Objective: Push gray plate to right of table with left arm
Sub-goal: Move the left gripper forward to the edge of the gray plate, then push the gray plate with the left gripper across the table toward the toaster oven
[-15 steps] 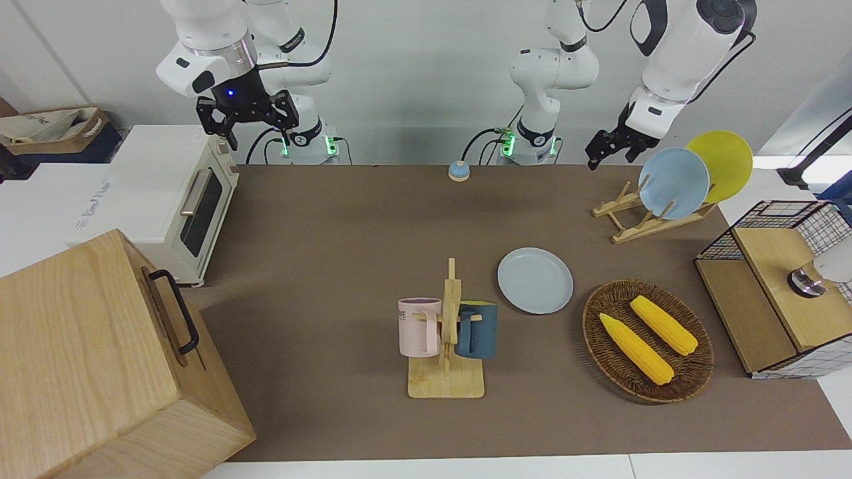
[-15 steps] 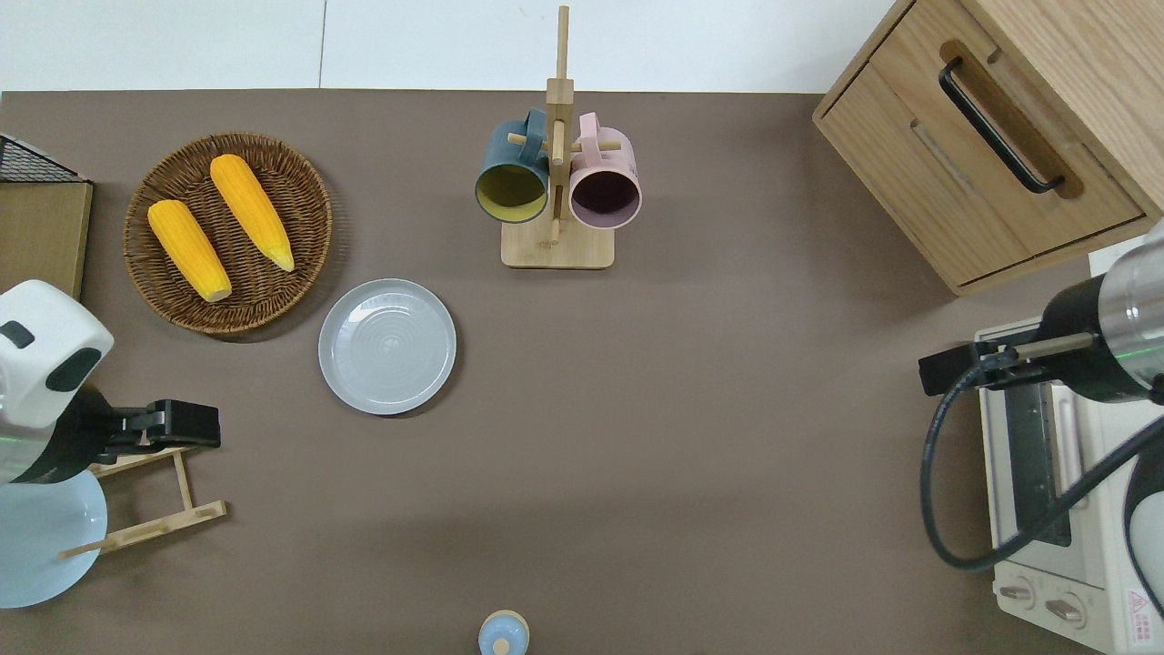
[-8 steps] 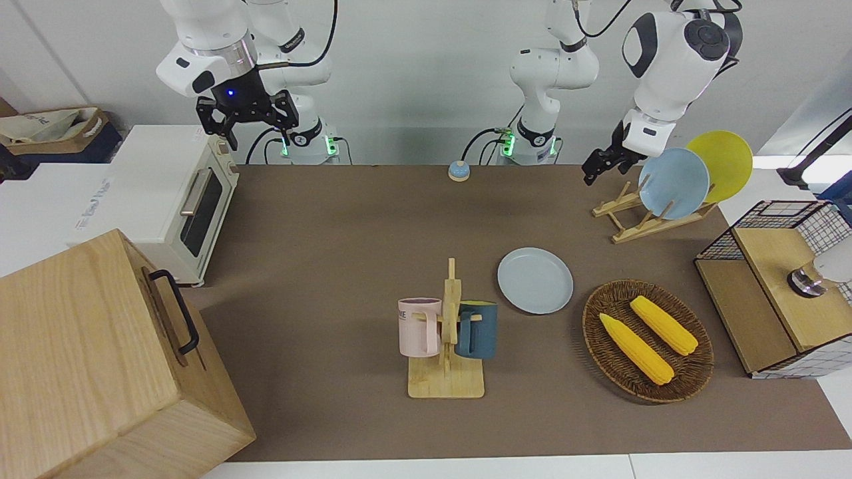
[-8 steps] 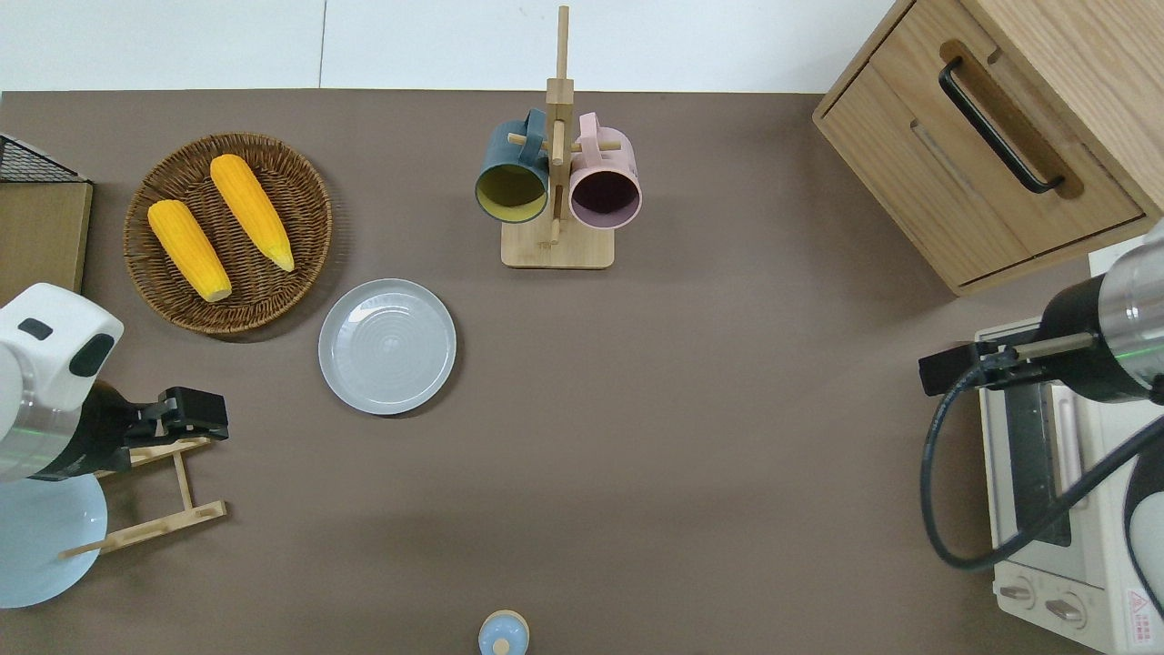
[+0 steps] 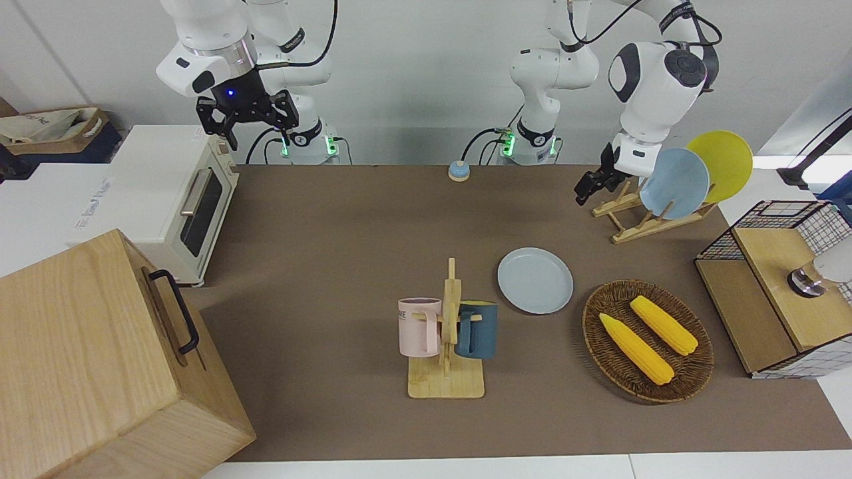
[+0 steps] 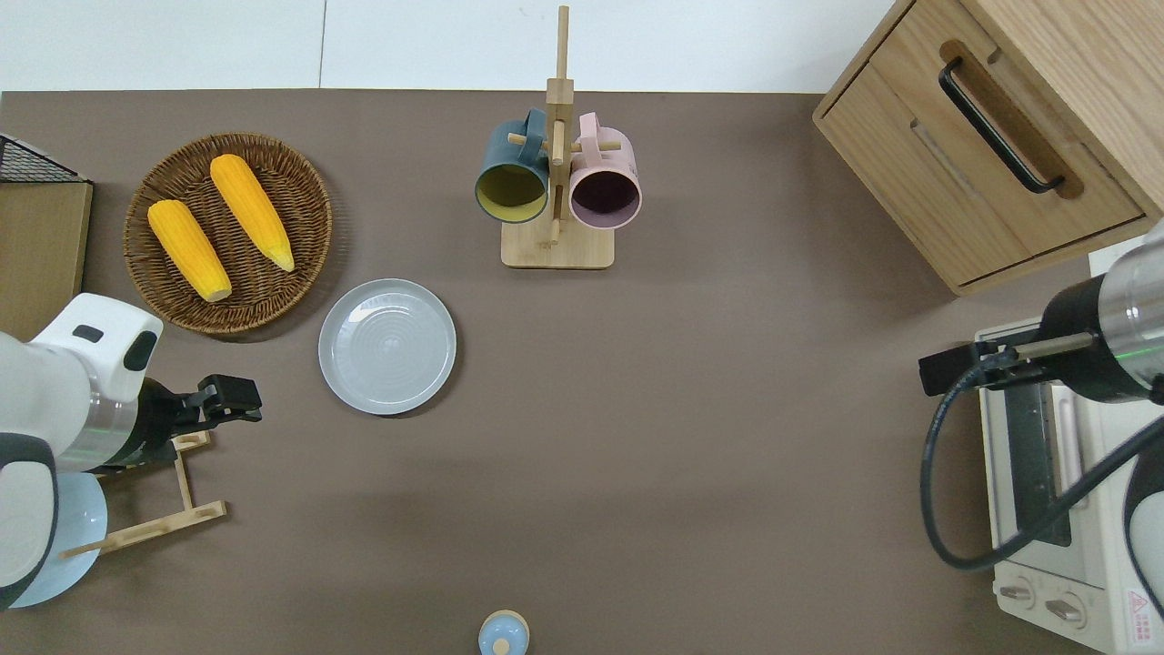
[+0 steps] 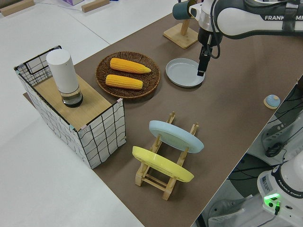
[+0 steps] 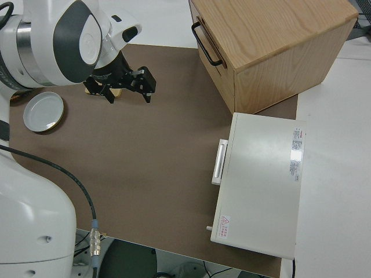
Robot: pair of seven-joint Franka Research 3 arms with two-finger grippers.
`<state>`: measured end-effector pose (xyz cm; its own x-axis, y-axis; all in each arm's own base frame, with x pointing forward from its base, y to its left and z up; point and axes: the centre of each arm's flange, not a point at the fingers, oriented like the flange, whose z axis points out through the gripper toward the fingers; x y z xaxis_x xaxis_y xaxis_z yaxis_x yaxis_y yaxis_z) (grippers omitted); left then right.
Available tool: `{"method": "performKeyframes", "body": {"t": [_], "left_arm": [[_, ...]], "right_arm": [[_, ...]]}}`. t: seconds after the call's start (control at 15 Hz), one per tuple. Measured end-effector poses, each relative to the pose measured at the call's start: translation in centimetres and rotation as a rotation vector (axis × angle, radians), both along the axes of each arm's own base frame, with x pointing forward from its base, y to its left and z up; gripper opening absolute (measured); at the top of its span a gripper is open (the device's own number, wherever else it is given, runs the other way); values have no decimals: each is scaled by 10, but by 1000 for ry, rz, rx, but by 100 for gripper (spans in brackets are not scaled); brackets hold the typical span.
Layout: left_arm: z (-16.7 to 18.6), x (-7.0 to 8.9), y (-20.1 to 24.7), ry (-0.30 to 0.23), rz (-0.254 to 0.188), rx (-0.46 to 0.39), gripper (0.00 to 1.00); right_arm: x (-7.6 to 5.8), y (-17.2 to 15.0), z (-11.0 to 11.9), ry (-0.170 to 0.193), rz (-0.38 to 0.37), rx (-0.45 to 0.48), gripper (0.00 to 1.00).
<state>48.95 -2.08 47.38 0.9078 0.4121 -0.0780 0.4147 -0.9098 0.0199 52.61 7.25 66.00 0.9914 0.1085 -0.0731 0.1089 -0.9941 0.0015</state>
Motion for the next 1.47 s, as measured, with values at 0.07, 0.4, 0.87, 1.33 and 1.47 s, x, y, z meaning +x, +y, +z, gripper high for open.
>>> {"method": "performKeyframes", "body": {"t": [0.07, 0.4, 0.87, 1.33, 1.47], "left_arm": [[-6, 0, -1, -4, 5, -1, 100], [-41, -1, -2, -28, 51, -11, 100], [-94, 9, -33, -41, 109, 4, 100], [-140, 13, -58, -69, 142, 8, 100], [-151, 12, -58, -82, 142, 8, 100]], "right_arm": [[0, 0, 0, 0, 0, 0, 99], [0, 0, 0, 0, 0, 0, 99], [0, 0, 0, 0, 0, 0, 99], [0, 0, 0, 0, 0, 0, 99], [0, 0, 0, 0, 0, 0, 99]]}}
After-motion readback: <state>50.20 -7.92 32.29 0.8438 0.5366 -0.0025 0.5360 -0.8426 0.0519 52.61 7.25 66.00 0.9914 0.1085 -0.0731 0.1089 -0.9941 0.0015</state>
